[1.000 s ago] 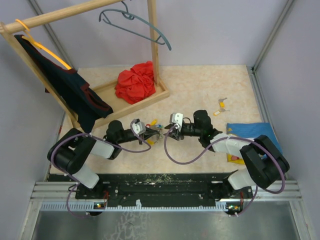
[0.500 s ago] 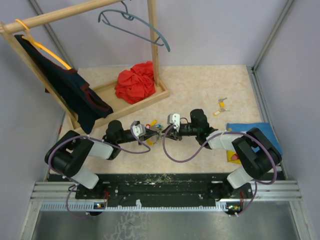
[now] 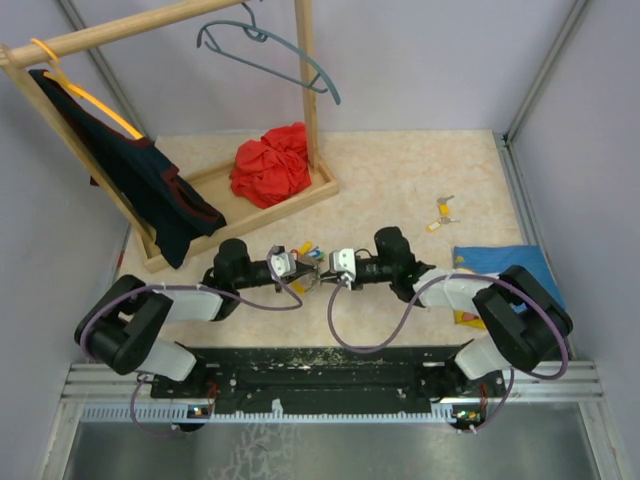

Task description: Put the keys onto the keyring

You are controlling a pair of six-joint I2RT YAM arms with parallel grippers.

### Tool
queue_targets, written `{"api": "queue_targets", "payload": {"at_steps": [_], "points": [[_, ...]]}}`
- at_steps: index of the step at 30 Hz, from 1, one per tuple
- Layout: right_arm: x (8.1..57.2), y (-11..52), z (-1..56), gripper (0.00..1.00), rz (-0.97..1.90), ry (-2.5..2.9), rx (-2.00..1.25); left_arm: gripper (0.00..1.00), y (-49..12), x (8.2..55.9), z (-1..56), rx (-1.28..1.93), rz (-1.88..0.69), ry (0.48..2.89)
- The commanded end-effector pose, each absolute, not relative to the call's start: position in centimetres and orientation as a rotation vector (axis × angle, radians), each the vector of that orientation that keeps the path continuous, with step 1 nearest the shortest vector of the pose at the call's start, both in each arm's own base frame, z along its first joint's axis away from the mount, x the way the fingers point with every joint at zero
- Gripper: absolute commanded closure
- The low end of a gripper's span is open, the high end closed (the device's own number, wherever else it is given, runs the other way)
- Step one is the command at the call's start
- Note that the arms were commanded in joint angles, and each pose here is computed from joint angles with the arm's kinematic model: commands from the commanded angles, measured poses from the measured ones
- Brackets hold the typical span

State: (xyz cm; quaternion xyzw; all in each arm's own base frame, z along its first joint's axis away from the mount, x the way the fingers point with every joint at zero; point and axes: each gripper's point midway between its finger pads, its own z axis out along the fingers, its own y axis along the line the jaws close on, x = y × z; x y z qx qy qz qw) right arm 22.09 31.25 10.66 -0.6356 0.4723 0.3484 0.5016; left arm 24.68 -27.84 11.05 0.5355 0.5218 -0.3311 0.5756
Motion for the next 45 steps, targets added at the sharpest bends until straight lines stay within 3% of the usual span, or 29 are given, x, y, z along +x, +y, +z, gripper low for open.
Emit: {"api": "queue_targets", "payload": {"at_steps": [1, 4, 9, 18, 38, 45], "points": [[21.6, 30.9, 10.6, 0.79, 0.733, 1.082, -1.623, 1.00, -27.5, 26.3, 12.0, 1.282, -0.653, 1.216], [21.4, 30.5, 11.0, 0.67, 0.701, 1.068, -1.616, 1.00, -27.4, 26.4, 11.9, 1.298, -0.623, 1.232], [22.7, 29.8, 12.3, 0.64, 0.616, 1.055, -1.568, 1.00, -27.3, 26.6, 12.1, 1.332, -0.565, 1.248], [25.0, 31.0, 15.7, 0.73, 0.608, 0.938, -1.435, 1.00, -27.9, 25.8, 12.3, 1.382, -0.593, 1.256], [25.8, 32.8, 14.1, 0.77, 0.707, 0.950, -1.424, 1.00, -28.7, 25.1, 12.4, 1.429, -0.637, 1.278], [26.0, 33.1, 13.6, 0.85, 0.723, 0.979, -1.448, 1.00, -28.9, 24.9, 12.6, 1.441, -0.649, 1.273]]}}
